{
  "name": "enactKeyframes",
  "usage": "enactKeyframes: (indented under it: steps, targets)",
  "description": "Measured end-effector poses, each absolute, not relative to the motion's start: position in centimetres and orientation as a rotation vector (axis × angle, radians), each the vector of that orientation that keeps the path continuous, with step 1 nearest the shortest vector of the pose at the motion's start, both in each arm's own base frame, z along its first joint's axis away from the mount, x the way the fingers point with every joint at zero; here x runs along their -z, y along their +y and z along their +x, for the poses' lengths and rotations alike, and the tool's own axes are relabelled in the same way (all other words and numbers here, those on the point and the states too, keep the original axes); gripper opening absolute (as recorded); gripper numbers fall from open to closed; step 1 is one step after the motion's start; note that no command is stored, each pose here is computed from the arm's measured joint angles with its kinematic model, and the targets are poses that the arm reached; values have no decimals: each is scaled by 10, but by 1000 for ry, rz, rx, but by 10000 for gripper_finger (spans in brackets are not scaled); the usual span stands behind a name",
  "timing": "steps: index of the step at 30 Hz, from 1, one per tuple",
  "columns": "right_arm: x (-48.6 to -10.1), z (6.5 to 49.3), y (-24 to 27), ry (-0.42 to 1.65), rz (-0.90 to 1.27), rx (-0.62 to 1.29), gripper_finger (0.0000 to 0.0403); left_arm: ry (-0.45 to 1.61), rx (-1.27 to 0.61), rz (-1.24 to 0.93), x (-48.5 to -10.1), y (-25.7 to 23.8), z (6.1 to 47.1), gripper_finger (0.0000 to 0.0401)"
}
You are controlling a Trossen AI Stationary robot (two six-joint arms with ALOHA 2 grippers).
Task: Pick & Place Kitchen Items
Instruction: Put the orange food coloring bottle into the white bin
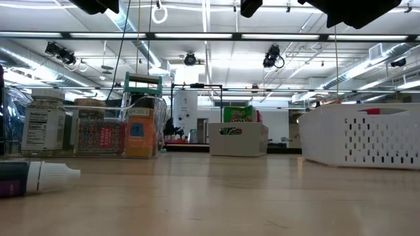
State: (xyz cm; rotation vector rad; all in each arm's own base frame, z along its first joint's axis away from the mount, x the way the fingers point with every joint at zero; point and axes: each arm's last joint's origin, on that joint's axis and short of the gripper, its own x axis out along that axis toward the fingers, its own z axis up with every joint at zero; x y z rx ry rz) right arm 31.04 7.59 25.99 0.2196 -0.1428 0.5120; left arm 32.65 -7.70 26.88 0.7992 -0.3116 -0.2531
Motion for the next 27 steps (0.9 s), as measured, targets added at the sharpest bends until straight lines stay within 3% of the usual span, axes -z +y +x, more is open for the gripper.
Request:
enactKeyframes:
  steps: [16,27]
  targets:
    - [-260,310,76,-135,252,-515,127,-303,253,774,-268,-78,326,104]
    - [-261,310,75,-138,267,-519,97,-310,194,797,-270,-85,324,109]
